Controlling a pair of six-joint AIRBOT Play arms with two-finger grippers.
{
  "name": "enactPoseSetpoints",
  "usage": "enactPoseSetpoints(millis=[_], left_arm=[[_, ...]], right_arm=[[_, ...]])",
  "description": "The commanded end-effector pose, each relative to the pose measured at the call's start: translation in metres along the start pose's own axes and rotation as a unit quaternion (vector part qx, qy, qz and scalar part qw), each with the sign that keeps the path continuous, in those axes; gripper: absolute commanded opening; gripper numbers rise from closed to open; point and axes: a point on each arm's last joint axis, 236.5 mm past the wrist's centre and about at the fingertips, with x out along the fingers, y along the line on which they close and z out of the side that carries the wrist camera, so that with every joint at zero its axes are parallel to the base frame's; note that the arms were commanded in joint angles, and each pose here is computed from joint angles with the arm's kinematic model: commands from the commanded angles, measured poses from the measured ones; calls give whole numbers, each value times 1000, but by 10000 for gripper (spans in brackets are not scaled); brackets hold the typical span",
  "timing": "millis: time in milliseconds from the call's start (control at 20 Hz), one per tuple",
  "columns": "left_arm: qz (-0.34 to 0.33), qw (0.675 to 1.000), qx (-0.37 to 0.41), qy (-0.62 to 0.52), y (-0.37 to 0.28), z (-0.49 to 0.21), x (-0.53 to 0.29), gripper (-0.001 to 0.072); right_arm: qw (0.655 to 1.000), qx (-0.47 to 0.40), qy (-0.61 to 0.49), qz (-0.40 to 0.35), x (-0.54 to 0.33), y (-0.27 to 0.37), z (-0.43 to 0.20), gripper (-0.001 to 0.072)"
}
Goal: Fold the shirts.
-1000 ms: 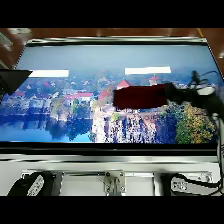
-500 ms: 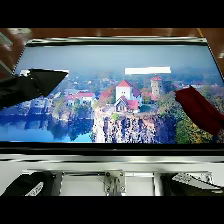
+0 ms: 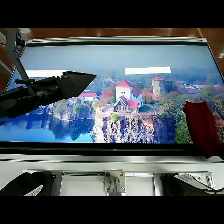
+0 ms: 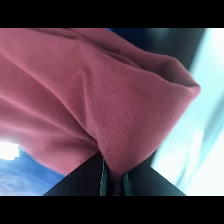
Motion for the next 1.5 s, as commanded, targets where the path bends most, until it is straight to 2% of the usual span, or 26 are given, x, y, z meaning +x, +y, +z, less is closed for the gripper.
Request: enactPoseSetpoints(millis=[0, 150, 200, 250, 300, 450, 550, 800, 900, 1000, 1100, 1150, 1250, 1350, 1400, 1450], left_arm=[[-1, 1000, -1, -4, -1, 0, 4, 35], [-1, 1000, 0, -4, -1, 0, 4, 35], [-1, 1000, 0, -4, -1, 0, 4, 35], [-1, 1000, 0, -4, -1, 0, 4, 35], [-1, 1000, 0, -4, -1, 0, 4, 35], [0, 1000, 6, -4, -1, 0, 4, 35], [5, 999, 40, -5, 2, 0, 5, 35], [73, 992, 72, -68, 46, 42, -10, 35], [104, 989, 68, -81, 71, 57, -22, 35], [142, 984, 85, -72, 97, 61, -34, 32], [200, 971, 126, 35, 129, 23, -40, 30], [245, 960, 98, 98, 154, -1, -47, 30], [342, 914, 81, 204, 205, -37, -67, 30], [420, 842, 96, 324, 249, -68, -90, 32], [444, 807, 91, 378, 265, -83, -99, 34], [451, 786, 74, 417, 274, -96, -101, 121]], right_arm=[[997, 5, 9, -76, -5, -40, -20, 56], [994, 12, 13, -103, -3, -55, -28, 61], [994, 18, 14, -104, 1, -57, -30, 157], [994, 21, 13, -103, 3, -57, -31, 428], [995, 17, 13, -102, 3, -57, -31, 587], [997, 27, 24, -61, -10, -31, -37, 597], [1000, 11, 7, -23, -38, -3, -33, 595], [994, -50, -92, 37, -126, 68, -27, 595], [982, -102, -137, 80, -159, 112, -28, 595], [949, -214, -160, 165, -187, 181, -45, 595], [909, -316, -153, 223, -196, 244, -85, 591], [894, -360, -139, 229, -189, 265, -109, 548], [868, -449, -100, 189, -155, 285, -163, 549], [828, -541, -81, 123, -117, 294, -211, 568], [806, -578, -84, 95, -101, 299, -229, 611], [791, -601, -87, 73, -85, 303, -245, 644]])
